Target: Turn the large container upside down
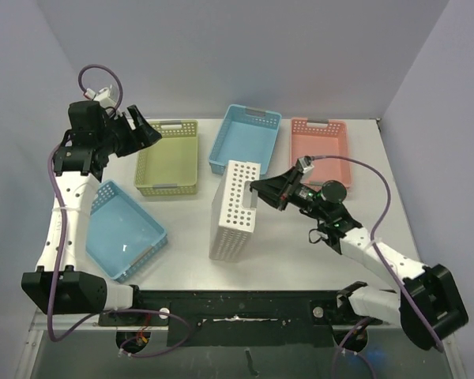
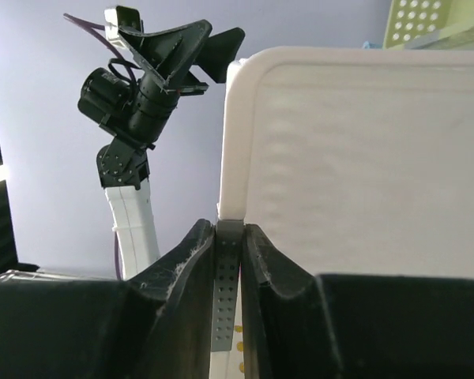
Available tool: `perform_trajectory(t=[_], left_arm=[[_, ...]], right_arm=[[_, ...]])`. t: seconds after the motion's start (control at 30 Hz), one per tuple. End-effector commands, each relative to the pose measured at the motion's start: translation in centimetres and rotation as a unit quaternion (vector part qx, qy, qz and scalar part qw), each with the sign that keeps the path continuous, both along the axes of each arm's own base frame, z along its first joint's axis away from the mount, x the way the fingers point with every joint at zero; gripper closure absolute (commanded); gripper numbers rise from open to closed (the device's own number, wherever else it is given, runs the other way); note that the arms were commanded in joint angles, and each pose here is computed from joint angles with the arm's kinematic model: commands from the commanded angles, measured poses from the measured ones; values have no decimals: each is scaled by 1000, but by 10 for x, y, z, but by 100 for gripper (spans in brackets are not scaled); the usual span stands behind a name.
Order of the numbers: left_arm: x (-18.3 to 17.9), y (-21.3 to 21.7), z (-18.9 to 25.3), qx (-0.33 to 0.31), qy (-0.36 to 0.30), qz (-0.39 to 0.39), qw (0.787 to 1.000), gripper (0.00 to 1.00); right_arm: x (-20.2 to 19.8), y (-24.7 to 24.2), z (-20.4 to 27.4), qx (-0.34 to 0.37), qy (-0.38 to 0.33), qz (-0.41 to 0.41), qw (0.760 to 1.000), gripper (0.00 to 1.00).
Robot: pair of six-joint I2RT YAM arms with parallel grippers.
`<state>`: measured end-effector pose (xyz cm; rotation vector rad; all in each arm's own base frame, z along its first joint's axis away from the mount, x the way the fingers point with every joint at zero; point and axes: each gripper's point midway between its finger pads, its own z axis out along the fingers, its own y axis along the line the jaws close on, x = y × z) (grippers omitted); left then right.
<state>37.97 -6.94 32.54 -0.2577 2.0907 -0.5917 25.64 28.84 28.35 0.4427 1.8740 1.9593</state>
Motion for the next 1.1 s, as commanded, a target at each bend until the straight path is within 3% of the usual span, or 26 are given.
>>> perform_trajectory(t=[0.0,0.1,0.17,0.3,0.47,0.63,0.93,1.07], left_arm=[[3,-12,14,1,-29,-31,999,32],[2,-26,6,4,-23,-47,999,32],[1,-37,1,10,-18,-60,998,32],[-4,-68,-14,15,-3,-95,995,32],[-22,-110,-39,18,23,-144,989,32],[-43,-126,-74,42,61,-172,982,32],[-101,-163,-173,54,169,-203,963,32],[-114,-190,-202,22,192,-228,954,32]], right_arm=[[-22,-38,-76,-91,81,-16,992,91],[-27,-74,-96,-159,97,-50,981,44],[-33,-102,-112,-211,119,-68,968,31],[-37,-156,-133,-317,145,-108,931,16],[-41,-204,-146,-453,162,-129,867,8],[-39,-238,-130,-534,156,-164,814,3],[-16,-268,-79,-585,109,-227,771,1],[-6,-275,-57,-594,88,-248,761,0]])
